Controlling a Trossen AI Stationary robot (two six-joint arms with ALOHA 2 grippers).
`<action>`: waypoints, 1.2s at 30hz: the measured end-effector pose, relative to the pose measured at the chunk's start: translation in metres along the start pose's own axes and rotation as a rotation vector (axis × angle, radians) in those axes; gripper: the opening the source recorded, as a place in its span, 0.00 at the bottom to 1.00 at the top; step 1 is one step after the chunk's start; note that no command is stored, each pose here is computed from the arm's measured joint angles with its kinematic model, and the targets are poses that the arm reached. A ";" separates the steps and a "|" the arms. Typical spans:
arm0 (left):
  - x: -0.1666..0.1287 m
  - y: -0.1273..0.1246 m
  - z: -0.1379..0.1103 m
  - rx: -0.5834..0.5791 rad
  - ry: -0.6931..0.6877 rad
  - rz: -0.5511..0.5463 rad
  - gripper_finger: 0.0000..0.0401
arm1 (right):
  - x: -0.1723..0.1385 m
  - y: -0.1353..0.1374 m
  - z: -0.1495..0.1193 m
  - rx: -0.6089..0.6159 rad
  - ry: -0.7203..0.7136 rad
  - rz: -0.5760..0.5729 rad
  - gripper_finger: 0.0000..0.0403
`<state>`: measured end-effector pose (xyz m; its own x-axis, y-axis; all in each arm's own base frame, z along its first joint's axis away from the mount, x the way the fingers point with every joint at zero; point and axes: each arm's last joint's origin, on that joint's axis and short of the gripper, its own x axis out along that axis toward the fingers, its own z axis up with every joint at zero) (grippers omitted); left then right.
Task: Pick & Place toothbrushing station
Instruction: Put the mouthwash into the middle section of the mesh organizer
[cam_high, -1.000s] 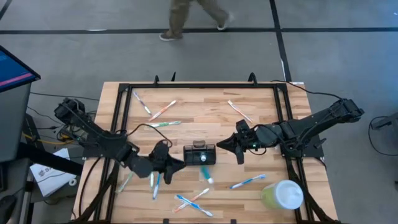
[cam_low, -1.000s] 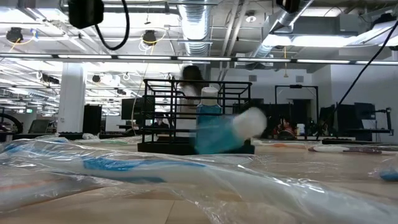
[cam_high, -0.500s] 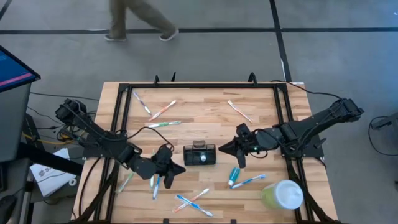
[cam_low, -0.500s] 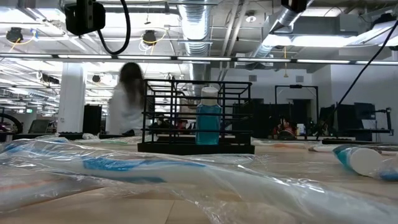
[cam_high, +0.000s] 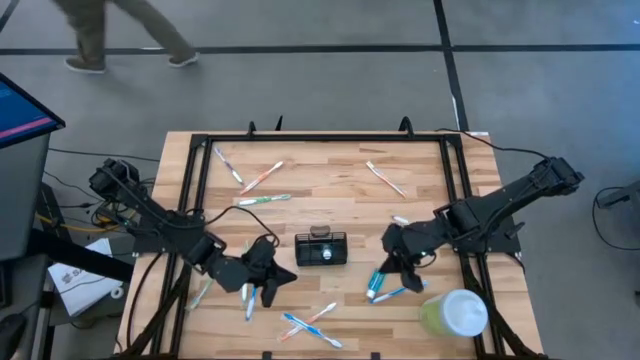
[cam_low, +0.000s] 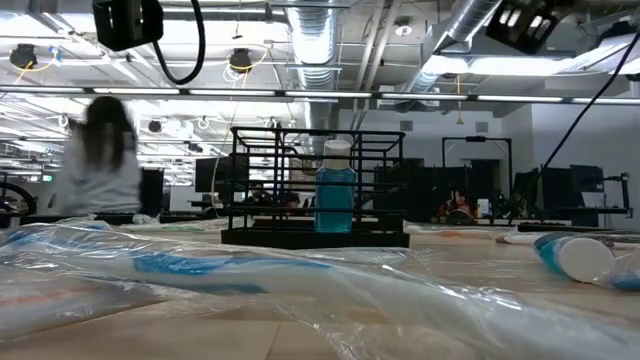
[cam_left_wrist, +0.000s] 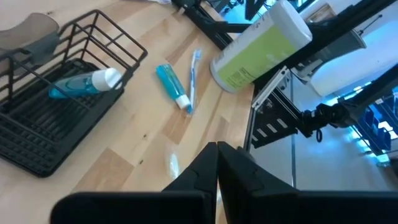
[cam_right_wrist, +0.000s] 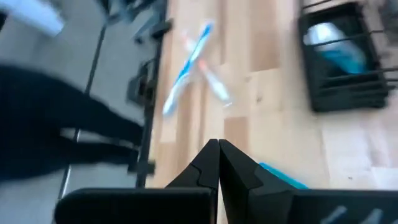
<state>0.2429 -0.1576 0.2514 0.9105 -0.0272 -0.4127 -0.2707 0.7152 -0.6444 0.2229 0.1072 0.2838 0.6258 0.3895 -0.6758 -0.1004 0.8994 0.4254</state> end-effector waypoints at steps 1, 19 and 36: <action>-0.001 -0.001 -0.001 0.002 -0.004 0.000 0.01 | 0.000 0.001 0.000 -0.026 0.008 0.019 0.00; -0.004 -0.004 -0.001 0.019 -0.115 0.026 0.01 | 0.067 -0.013 -0.016 -0.219 0.351 0.022 0.02; -0.006 -0.004 0.006 -0.119 -0.325 0.093 0.01 | 0.097 0.006 -0.023 -0.978 0.594 -0.052 0.53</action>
<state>0.2408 -0.1565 0.2603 0.9270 0.2715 -0.2587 -0.3739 0.6172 -0.6922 0.2656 0.1547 0.2064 0.2085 0.1460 -0.9671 -0.8063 0.5853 -0.0855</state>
